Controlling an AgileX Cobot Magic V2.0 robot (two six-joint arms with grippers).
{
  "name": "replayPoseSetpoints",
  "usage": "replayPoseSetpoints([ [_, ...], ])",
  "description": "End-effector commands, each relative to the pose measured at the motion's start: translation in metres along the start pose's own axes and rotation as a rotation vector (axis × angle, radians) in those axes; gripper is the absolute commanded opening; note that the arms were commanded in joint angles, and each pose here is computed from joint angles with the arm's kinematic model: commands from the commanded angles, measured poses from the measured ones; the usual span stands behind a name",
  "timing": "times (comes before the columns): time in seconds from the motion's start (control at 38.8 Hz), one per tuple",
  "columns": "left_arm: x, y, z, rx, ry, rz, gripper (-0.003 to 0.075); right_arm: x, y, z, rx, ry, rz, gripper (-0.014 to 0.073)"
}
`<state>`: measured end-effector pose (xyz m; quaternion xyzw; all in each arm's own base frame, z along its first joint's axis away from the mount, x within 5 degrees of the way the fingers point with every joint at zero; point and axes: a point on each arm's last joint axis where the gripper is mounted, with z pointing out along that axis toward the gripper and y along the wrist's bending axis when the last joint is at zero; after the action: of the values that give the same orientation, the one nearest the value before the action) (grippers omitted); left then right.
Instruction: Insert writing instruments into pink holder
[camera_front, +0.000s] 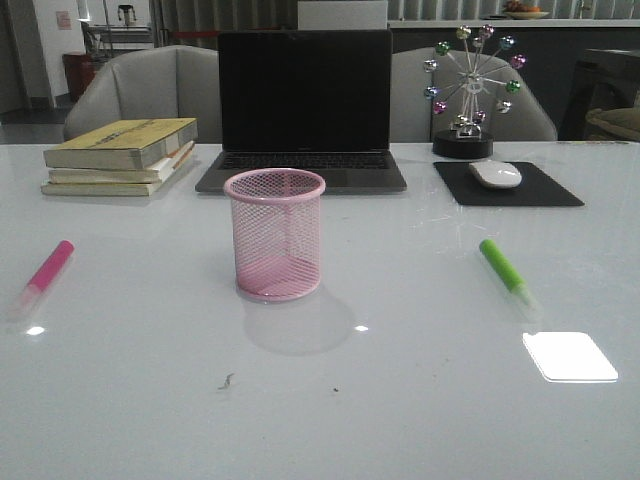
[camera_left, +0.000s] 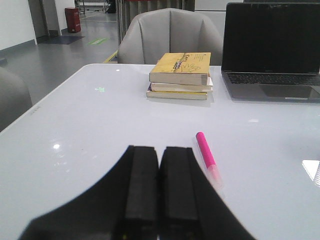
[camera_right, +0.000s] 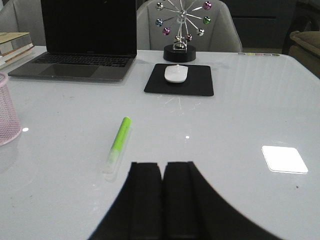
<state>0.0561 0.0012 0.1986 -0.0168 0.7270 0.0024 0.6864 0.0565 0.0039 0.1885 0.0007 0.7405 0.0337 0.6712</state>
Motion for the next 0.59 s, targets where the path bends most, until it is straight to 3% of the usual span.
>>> replayPoseSetpoints([
  [0.0,-0.0077,0.0,-0.0019,0.004,-0.104,-0.011,0.0092,-0.0079,-0.0011,-0.0018,0.014,-0.097,-0.022,0.0058],
  [0.57,-0.0077,0.0,-0.0019,0.004,-0.104,-0.011,0.0092,-0.0129,-0.0018,-0.0024,0.022,-0.153,-0.022,0.0058],
])
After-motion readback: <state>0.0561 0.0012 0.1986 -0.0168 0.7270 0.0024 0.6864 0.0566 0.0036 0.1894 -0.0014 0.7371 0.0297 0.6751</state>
